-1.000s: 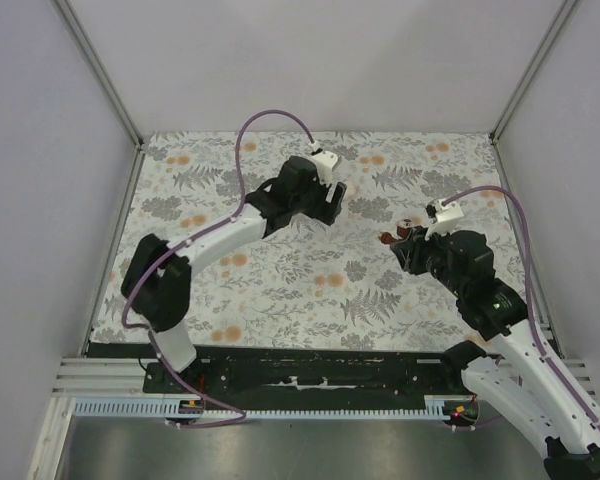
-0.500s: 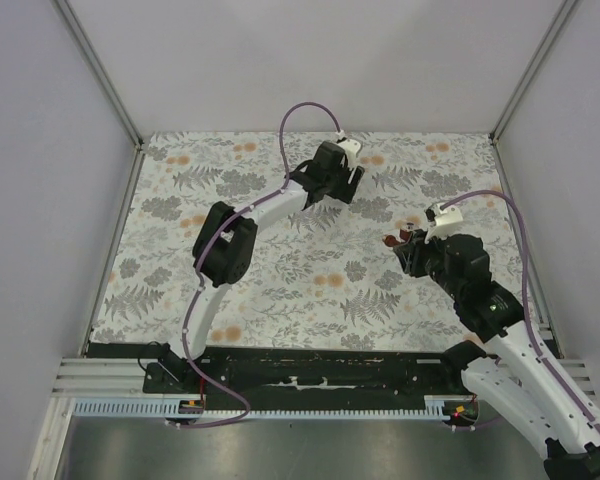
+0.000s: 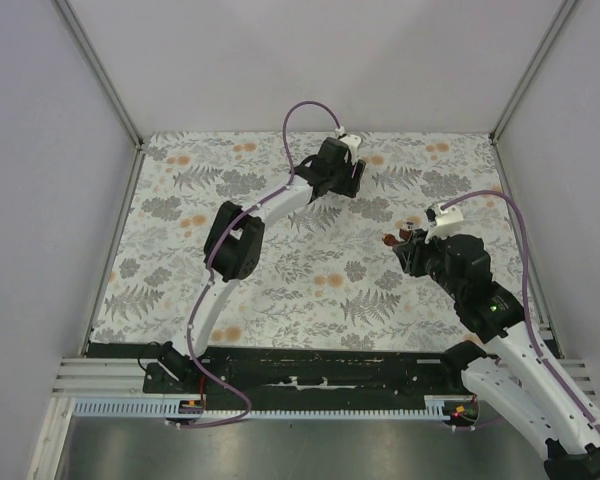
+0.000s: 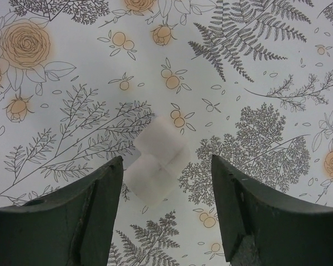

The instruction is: Install the water faucets

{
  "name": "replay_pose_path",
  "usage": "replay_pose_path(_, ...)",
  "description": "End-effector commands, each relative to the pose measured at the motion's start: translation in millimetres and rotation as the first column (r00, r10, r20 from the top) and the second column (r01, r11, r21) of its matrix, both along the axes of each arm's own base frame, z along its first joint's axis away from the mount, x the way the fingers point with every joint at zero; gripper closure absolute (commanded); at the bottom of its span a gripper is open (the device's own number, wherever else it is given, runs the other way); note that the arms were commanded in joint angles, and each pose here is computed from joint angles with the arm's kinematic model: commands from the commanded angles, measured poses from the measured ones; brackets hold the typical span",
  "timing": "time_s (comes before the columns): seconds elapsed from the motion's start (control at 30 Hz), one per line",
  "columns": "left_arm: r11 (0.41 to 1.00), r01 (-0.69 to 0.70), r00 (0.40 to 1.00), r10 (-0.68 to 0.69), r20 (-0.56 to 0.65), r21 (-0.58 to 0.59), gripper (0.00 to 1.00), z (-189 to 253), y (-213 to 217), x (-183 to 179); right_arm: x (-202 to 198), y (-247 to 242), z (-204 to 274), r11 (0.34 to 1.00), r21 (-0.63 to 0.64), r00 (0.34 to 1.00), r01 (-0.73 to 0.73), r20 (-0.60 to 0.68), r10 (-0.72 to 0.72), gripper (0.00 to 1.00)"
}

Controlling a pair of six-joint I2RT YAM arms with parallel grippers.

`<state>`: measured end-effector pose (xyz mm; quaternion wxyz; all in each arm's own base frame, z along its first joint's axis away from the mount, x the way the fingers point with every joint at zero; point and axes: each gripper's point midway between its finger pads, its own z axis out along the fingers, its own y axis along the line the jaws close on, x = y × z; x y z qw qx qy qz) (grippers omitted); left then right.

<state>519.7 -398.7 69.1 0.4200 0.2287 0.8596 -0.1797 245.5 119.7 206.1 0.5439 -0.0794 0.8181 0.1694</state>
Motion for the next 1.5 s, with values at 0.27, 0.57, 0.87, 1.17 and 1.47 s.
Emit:
replay_pose_path(0.27,0.995,-0.104,0.993,0.104,-0.061,0.007,0.39,3.7,6.1,5.5,3.9,1.4,15.5,1.0,0.026,0.998,-0.003,0.069,0.001,1.0)
replay_pose_path(0.57,0.999,-0.034,0.989,0.032,-0.145,-0.01,0.53,-3.9,-1.8,-14.4,3.7,1.1,15.6,1.0,0.027,0.998,-0.001,0.069,-0.001,1.0)
replay_pose_path(0.87,1.0,-0.019,0.979,0.022,-0.201,0.016,0.54,-5.3,9.8,-34.7,2.8,2.0,14.9,1.0,0.027,0.998,-0.007,0.067,0.005,1.0)
replay_pose_path(1.17,0.998,-0.021,0.975,0.031,-0.221,0.051,0.55,9.1,38.1,-68.5,1.4,2.3,16.2,0.999,0.035,0.998,-0.01,0.068,0.008,1.0)
replay_pose_path(1.47,0.997,0.008,0.939,0.02,-0.343,0.078,0.55,5.3,82.3,-146.8,-0.4,1.6,21.5,0.999,0.037,0.996,-0.014,0.086,0.011,1.0)
